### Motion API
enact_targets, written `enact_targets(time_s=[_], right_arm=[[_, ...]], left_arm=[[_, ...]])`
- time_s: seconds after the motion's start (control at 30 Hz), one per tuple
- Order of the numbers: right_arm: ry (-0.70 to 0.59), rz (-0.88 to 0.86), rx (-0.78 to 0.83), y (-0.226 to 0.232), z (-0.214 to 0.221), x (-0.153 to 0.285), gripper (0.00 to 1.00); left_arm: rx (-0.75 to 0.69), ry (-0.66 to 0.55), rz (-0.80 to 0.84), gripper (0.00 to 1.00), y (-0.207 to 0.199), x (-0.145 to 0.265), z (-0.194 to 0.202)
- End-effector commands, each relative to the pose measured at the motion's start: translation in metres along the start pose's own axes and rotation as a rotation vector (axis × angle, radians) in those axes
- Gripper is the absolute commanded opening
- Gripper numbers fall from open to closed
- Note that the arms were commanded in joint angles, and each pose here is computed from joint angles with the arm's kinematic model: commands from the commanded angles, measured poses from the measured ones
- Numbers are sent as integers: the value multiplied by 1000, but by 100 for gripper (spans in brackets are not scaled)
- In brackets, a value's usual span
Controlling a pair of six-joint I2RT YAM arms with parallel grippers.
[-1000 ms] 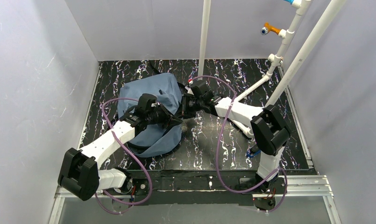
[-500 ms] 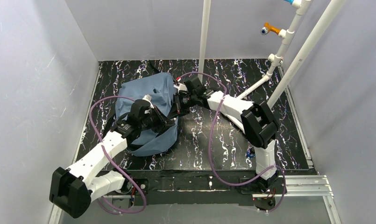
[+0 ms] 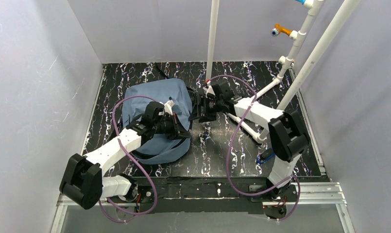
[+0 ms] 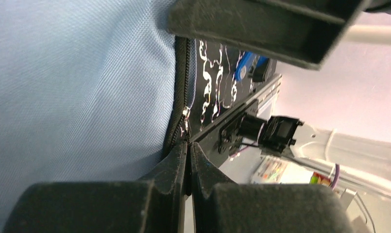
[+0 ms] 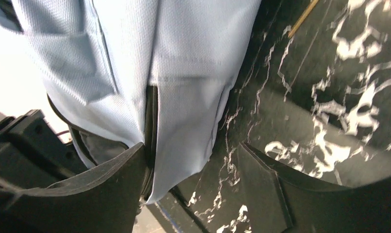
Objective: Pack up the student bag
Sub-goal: Zip the student bag at the center of the board.
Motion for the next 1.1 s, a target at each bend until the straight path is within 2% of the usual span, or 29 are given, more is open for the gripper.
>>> enact_targets(time_s=[0.0,0.13,0.27,0.37,0.43,0.53,0.67,0.8,0.93,1.07], right_arm=[[-87,-64,-53,26,14,17,73],[-112,-62,-84,34,30,18,60],[-95,-108,-92,40,36,6,51],[-89,-109,-83,48,38,1,33],[-93,-86,-86,46,42,3,22],[-94,-75,-87,43,45,3,14],[-95,-75,-78,43,47,4,10],[-100,-87,-61,48,46,5,6],[-97,-88,-49,48,46,5,4],[-90,-104,-40,51,48,6,3]], left_arm=[[-100,96,129,0,-21,2,10],[-140,85,114,1,-17,5,12],[-197,94,66,12,-12,10,13],[-197,121,22,19,-6,13,15],[-198,117,-5,27,-3,14,15],[-206,105,-27,32,-1,16,14],[-205,85,-51,36,2,18,10],[-193,83,-67,35,4,17,7],[-205,9,-45,50,-3,24,-3],[-165,6,-88,62,6,25,-11]])
Point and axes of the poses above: each gripper's point midway between its finger pads, its own x axis back along the fingers, its own y axis along the line the jaws close on, z = x × y, the point moved 2 cm from there along x, back along the fingers, and after that the axes turned 13 degrees about -x, right-handed, at the moved point
